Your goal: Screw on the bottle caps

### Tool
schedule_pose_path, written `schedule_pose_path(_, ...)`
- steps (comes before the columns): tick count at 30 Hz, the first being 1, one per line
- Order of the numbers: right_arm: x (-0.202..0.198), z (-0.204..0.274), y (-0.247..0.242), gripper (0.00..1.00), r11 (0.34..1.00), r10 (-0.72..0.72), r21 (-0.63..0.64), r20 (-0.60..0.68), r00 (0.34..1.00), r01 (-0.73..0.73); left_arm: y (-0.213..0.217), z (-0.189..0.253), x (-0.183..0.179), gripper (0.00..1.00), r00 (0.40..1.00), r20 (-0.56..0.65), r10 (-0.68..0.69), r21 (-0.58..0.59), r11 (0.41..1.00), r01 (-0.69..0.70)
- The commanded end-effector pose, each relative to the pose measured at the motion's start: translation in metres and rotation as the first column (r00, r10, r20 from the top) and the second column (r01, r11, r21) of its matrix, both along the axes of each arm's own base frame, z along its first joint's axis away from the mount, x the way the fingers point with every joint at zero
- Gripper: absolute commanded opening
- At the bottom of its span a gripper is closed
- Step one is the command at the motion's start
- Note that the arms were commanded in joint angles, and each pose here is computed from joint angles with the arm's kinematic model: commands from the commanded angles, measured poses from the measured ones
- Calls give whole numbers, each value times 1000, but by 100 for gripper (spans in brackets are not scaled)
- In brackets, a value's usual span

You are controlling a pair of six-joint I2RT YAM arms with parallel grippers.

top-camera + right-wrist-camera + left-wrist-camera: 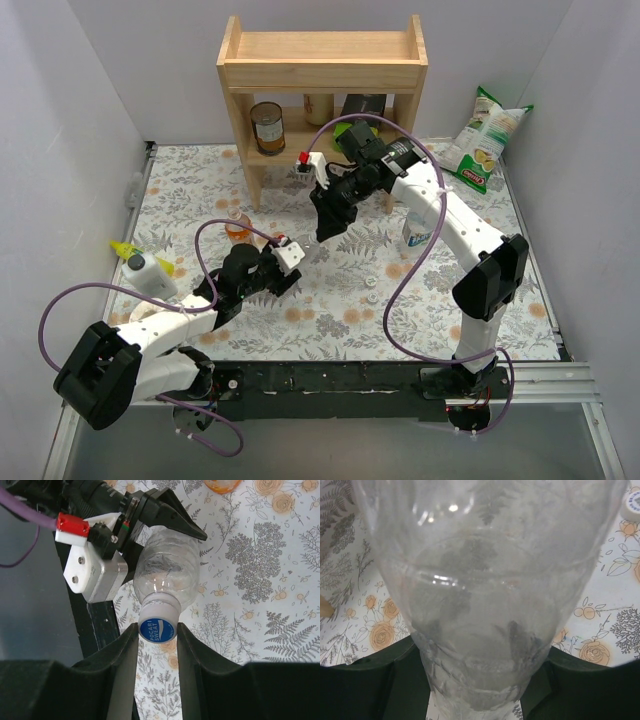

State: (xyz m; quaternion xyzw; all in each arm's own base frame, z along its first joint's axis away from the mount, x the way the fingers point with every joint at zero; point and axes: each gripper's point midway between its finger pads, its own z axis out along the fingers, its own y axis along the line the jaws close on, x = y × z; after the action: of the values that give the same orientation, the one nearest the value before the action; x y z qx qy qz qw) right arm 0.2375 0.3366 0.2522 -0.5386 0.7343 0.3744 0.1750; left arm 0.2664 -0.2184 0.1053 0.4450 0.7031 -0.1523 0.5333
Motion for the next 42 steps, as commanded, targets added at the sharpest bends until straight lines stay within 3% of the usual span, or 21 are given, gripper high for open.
schedule_pose_path(1,-27,-19,20,15,998,-56,-54,-236,970,45,-13,90,28,0,976,206,78,-195,980,-38)
schedule_pose_path(8,-21,-23,15,28,995,-70,-78,-190,979,56,-9,64,16,0,989,136,56,-161,986,-34)
schedule_pose_path(9,-20,-19,13,37,996,-71,-74,-177,982,58,-9,60,14,0,991,123,50,-157,987,-30)
schedule_pose_path(11,-16,-14,11,45,995,-72,-73,-136,988,62,-9,51,10,0,995,97,36,-145,989,-22)
schedule_pose_path(12,-16,-10,9,63,996,-69,-70,-120,990,61,-10,46,7,0,997,79,27,-140,990,-15)
schedule_pose_path(15,-13,7,3,92,997,-61,-50,-53,997,58,-10,34,-1,0,999,41,1,-135,991,4)
schedule_pose_path(21,-26,34,-25,93,999,-26,-47,47,999,28,-22,19,-21,0,994,-56,-92,-169,982,82)
schedule_pose_path(24,-34,28,-48,94,996,26,-92,117,993,-16,-34,13,-43,0,968,-125,-217,-187,964,192)
schedule_pose_path(28,-32,18,-70,95,983,158,-137,290,944,-123,-42,16,-67,0,926,-181,-331,-230,930,287)
schedule_pose_path(33,-26,43,-50,95,980,166,20,467,869,-198,-47,19,-87,0,877,-218,-428,-262,892,369)
schedule_pose_path(37,-37,56,-28,95,950,194,120,501,843,-290,-50,22,-91,0,864,-226,-450,-280,879,385)
schedule_pose_path(42,-59,50,-14,95,910,282,133,496,821,-393,-55,29,-90,0,855,-223,-468,-295,868,399)
